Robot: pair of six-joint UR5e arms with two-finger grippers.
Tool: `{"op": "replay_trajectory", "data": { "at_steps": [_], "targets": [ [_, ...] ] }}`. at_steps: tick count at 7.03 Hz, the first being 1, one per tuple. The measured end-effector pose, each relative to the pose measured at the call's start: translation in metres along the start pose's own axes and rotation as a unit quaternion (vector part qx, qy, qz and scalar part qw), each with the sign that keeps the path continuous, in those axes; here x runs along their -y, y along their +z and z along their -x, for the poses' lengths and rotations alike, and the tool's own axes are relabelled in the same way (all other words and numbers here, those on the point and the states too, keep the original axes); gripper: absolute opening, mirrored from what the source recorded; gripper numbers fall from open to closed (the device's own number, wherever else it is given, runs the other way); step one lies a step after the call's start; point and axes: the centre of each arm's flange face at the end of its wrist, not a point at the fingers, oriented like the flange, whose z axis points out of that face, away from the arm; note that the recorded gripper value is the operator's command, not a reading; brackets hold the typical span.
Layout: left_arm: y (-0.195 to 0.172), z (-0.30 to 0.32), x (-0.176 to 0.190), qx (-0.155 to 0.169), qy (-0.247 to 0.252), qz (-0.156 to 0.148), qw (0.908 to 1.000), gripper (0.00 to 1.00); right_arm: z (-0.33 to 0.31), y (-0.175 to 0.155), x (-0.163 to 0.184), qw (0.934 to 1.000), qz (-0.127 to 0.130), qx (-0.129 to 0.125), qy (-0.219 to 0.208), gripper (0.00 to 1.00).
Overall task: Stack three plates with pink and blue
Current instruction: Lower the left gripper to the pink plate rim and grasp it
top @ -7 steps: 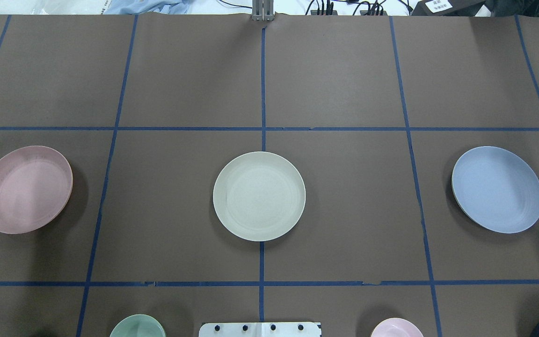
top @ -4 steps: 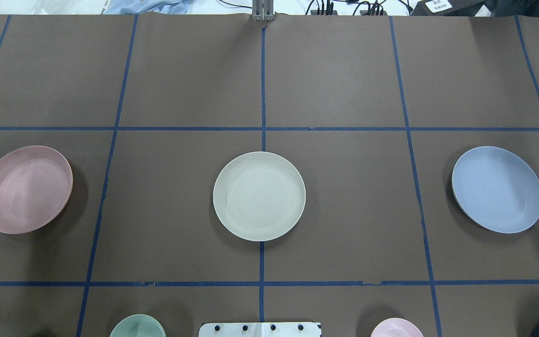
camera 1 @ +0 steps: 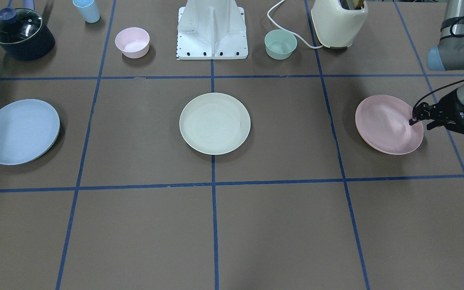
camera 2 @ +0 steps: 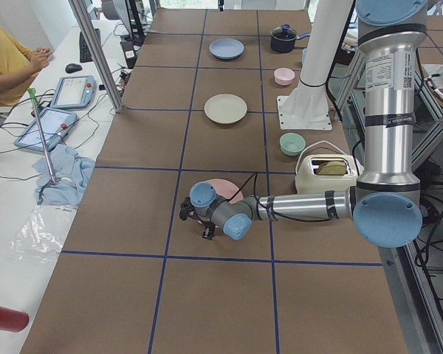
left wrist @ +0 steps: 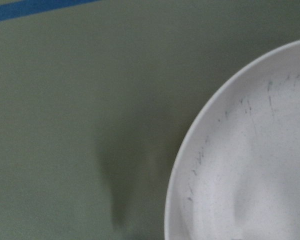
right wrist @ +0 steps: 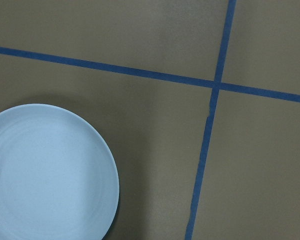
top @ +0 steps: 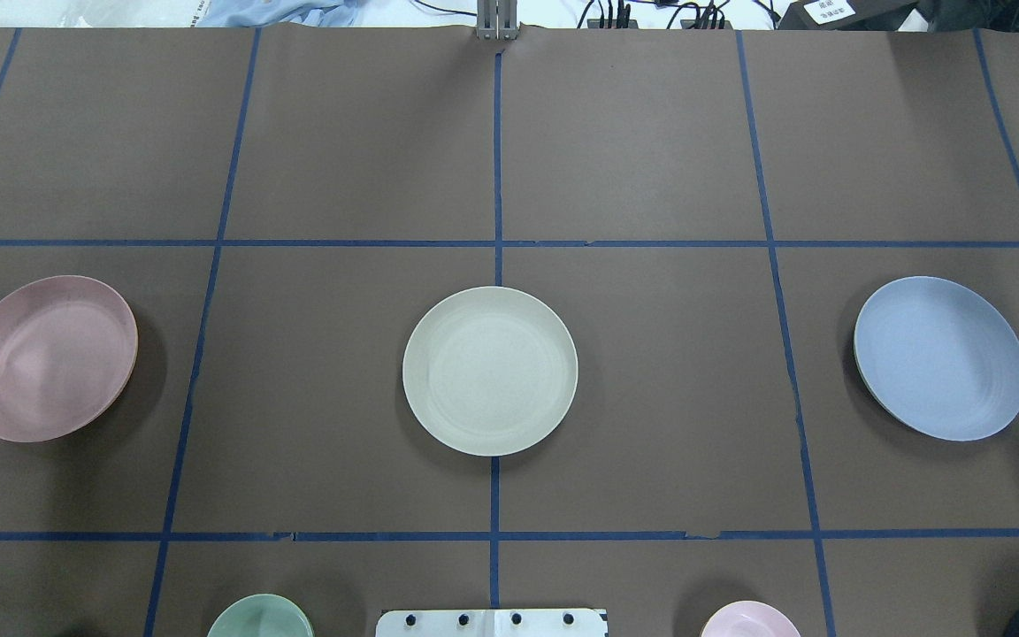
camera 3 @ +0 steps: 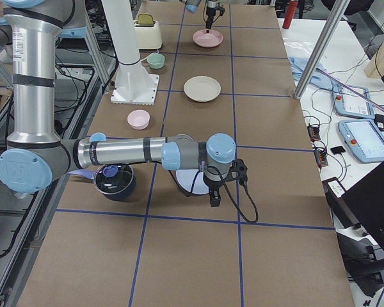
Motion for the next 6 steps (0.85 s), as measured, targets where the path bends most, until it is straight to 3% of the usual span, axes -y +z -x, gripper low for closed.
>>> {"op": "replay_trajectory", "data": {
  "at_steps": [3, 6],
  "targets": [
    [0.005, 0.003, -0.004, -0.013, -0.012, 0.013, 0.9998, 0.0, 0.001, 0.001, 0.0, 1.0, 0.001, 0.0, -0.001, 1.0],
    [-0.015, -0.03, -0.002, -0.095, -0.02, 0.033, 0.9947, 0.0, 0.003, 0.0, 0.002, 1.0, 0.0, 0.001, -0.003, 1.0]
  ]
}}
